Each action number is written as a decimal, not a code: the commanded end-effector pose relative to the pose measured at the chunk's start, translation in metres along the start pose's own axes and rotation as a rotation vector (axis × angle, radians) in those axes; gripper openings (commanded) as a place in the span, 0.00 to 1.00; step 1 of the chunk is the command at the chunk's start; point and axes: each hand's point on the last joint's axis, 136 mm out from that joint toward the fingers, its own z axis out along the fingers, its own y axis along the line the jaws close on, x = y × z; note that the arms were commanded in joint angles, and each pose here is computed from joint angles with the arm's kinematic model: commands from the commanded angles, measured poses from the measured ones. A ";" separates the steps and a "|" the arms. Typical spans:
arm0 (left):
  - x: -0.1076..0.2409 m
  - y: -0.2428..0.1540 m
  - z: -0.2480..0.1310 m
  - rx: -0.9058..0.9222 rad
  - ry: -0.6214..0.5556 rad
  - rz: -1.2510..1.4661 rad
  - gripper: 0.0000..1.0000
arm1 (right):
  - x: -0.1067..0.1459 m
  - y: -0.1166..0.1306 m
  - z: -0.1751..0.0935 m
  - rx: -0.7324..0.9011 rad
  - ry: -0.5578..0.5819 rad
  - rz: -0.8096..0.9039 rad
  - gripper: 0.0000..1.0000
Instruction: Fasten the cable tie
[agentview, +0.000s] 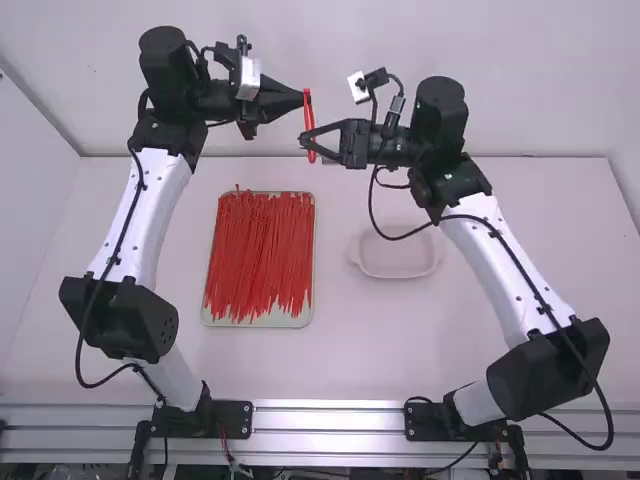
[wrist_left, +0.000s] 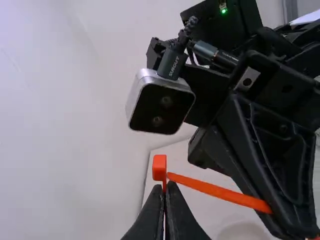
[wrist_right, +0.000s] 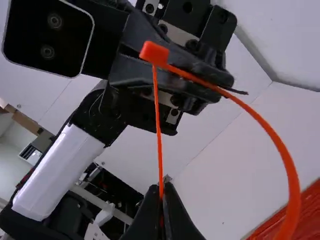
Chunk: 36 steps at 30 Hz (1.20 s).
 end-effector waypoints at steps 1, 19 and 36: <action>-0.013 0.003 -0.005 -0.016 0.001 0.053 0.02 | -0.002 0.001 -0.001 -0.001 -0.004 -0.004 0.00; -0.013 0.004 -0.007 -0.019 0.003 0.054 0.02 | -0.006 -0.001 -0.001 0.012 -0.026 -0.013 0.00; -0.020 -0.011 -0.003 0.065 -0.033 0.069 0.02 | -0.016 0.002 -0.002 0.014 -0.064 -0.012 0.00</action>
